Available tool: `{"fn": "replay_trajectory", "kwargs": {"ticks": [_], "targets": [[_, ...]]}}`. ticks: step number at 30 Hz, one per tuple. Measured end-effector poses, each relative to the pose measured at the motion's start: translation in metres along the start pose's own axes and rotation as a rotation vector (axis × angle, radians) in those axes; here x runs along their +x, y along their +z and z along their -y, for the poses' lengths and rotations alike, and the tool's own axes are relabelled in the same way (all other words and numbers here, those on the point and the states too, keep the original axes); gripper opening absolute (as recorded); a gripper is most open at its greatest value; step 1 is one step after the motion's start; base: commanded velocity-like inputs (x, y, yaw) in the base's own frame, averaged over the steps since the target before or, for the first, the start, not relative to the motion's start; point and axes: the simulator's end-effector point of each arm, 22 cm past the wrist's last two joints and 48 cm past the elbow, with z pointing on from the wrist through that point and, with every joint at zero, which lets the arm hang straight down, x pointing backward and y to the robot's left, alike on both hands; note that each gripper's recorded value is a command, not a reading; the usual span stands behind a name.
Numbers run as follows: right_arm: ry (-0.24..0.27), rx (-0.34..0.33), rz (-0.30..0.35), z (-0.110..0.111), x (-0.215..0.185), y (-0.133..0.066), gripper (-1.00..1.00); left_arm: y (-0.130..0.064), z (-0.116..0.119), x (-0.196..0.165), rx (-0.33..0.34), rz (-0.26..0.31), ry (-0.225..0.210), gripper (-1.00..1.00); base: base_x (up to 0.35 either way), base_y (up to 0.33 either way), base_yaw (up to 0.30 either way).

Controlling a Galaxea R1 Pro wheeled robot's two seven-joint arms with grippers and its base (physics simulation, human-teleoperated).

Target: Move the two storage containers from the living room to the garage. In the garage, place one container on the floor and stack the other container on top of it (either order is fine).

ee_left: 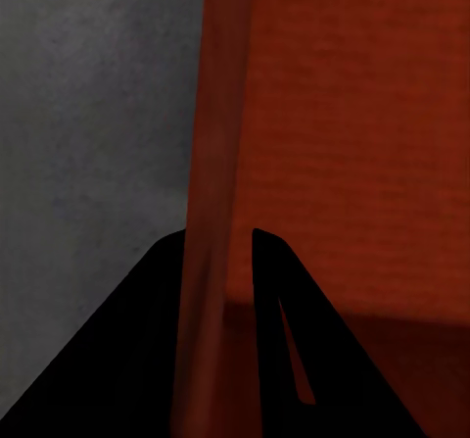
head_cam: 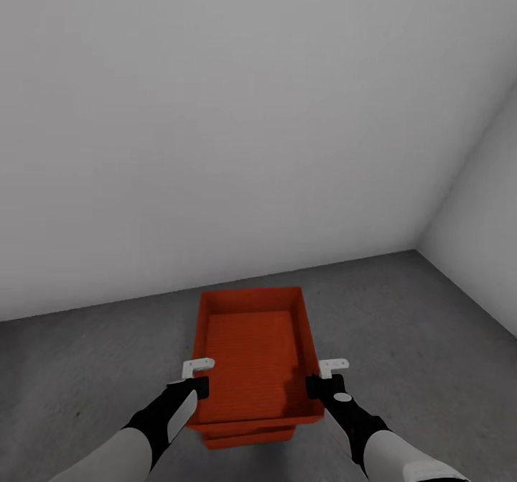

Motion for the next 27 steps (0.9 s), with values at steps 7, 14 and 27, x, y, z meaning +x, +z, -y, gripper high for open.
{"fn": "replay_trajectory", "kwargs": {"ticks": [7,14,27], "targets": [[0.002,0.000,-0.003,0.000,0.002,0.000,-1.00,0.000,0.000,0.001,-0.001,-0.003,0.002,-1.00,0.000,0.000,0.000],[0.013,0.003,-0.030,-0.009,0.014,-0.002,-1.00,0.002,-0.009,0.006,-0.002,-0.029,0.023,-1.00,0.000,0.000,0.047],[0.015,0.003,-0.030,-0.009,0.015,-0.002,-1.00,0.002,-0.009,0.006,-0.002,-0.028,0.025,-1.00,0.000,0.000,0.058]]}}
